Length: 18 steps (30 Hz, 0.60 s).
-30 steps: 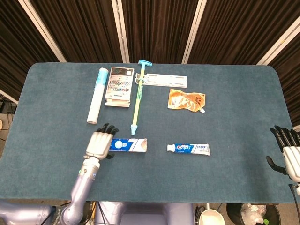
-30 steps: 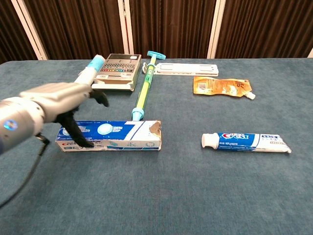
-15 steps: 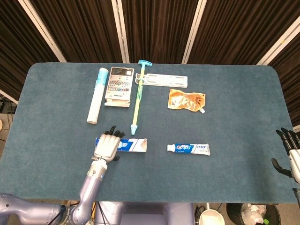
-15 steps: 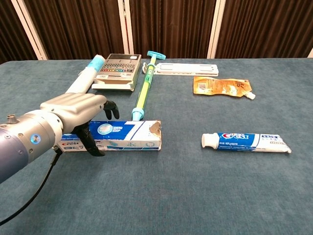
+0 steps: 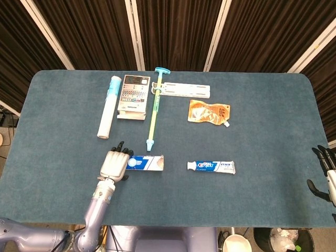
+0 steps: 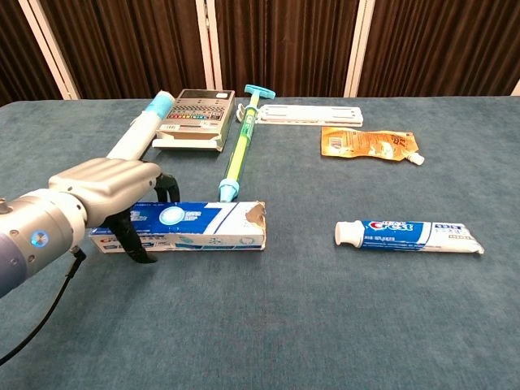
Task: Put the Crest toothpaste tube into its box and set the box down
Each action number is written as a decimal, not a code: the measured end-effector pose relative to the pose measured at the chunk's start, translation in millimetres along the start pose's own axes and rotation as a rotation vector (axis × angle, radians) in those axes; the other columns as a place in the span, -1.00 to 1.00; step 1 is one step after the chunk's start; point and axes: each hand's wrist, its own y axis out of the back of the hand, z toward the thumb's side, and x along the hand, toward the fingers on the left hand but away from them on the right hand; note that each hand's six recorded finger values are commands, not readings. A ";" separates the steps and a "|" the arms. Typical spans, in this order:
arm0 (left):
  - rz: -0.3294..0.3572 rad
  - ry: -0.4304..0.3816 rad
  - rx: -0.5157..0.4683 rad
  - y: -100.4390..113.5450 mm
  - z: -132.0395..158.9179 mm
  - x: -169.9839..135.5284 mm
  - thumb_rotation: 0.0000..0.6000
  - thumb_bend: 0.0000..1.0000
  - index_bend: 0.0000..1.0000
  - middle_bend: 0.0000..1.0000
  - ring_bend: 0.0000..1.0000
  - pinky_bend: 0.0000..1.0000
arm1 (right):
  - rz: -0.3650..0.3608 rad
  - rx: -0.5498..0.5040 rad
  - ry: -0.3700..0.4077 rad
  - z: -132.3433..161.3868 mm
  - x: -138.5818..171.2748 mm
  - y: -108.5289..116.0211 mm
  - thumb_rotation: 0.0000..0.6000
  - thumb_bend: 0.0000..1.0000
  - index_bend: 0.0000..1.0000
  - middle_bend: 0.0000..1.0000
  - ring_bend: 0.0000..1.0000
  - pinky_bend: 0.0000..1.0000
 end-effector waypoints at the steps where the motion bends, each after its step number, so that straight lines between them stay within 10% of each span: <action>1: -0.001 0.001 0.000 -0.8 -0.8 0.0 1.00 -0.97 -0.40 -0.41 -0.84 -0.49 | 0.003 0.000 -0.001 -0.5 0.5 -0.8 1.00 -0.30 -0.81 -0.83 -0.89 -1.00; 18: 0.036 -0.016 -0.019 3.5 4.4 4.4 1.00 -0.76 -0.37 -0.33 -0.80 -0.49 | 0.027 0.005 -0.010 0.4 2.6 -8.4 1.00 -0.31 -0.80 -0.83 -0.88 -1.00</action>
